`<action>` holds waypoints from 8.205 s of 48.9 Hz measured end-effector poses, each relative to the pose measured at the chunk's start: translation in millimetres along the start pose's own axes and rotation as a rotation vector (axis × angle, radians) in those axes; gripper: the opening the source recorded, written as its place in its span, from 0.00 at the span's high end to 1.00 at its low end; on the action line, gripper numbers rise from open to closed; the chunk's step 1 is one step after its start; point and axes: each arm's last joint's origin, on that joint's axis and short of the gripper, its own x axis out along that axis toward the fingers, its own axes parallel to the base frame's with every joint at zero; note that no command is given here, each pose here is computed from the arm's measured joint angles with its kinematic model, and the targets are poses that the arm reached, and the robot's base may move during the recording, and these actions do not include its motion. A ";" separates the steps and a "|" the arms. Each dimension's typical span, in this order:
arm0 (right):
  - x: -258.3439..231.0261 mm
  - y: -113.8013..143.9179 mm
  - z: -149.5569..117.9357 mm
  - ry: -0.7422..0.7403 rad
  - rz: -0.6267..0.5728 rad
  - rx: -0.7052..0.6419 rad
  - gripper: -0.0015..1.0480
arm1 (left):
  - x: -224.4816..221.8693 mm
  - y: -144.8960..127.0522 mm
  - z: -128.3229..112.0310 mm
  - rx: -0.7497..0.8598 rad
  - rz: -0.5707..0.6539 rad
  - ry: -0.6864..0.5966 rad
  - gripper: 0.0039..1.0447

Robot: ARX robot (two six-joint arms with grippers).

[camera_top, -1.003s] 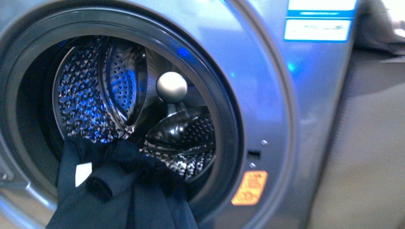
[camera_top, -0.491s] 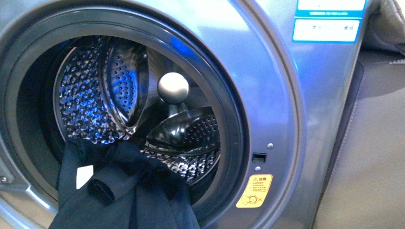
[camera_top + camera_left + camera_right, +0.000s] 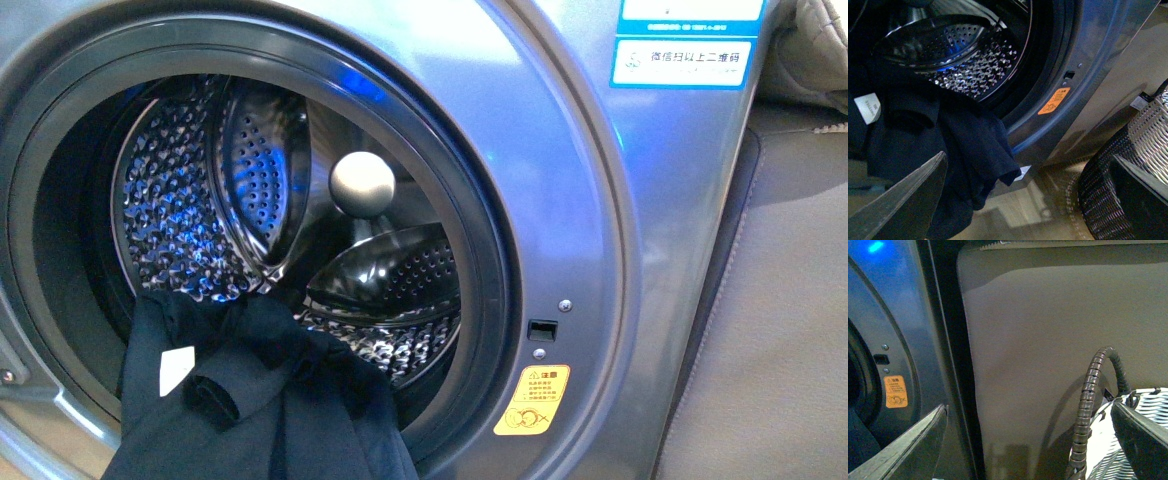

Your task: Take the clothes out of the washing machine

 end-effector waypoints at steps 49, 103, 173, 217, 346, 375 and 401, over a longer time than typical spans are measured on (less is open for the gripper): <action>0.0 0.0 0.0 0.000 0.000 0.000 0.07 | 150.9 11.4 36.1 0.190 -0.027 0.192 0.06; 0.0 0.0 0.0 0.000 0.000 0.000 0.07 | 237.1 85.7 -10.4 0.438 0.489 0.429 0.06; 0.0 0.0 0.0 0.000 0.000 0.000 0.07 | 268.8 31.7 -20.7 -0.032 0.133 0.524 0.06; 0.0 0.0 0.0 0.000 0.000 0.000 0.07 | 264.2 19.9 -29.5 0.214 0.162 0.530 0.36; 0.0 0.0 0.0 0.000 0.000 0.000 0.07 | 88.3 -5.9 165.7 0.405 -0.330 -0.130 0.93; 0.0 0.0 0.0 0.000 0.000 0.000 0.07 | 79.4 -55.0 243.0 0.493 -0.414 -0.332 0.93; 0.0 0.0 0.0 0.000 0.000 0.000 0.07 | 97.8 -93.7 294.9 0.471 -0.442 -0.396 0.93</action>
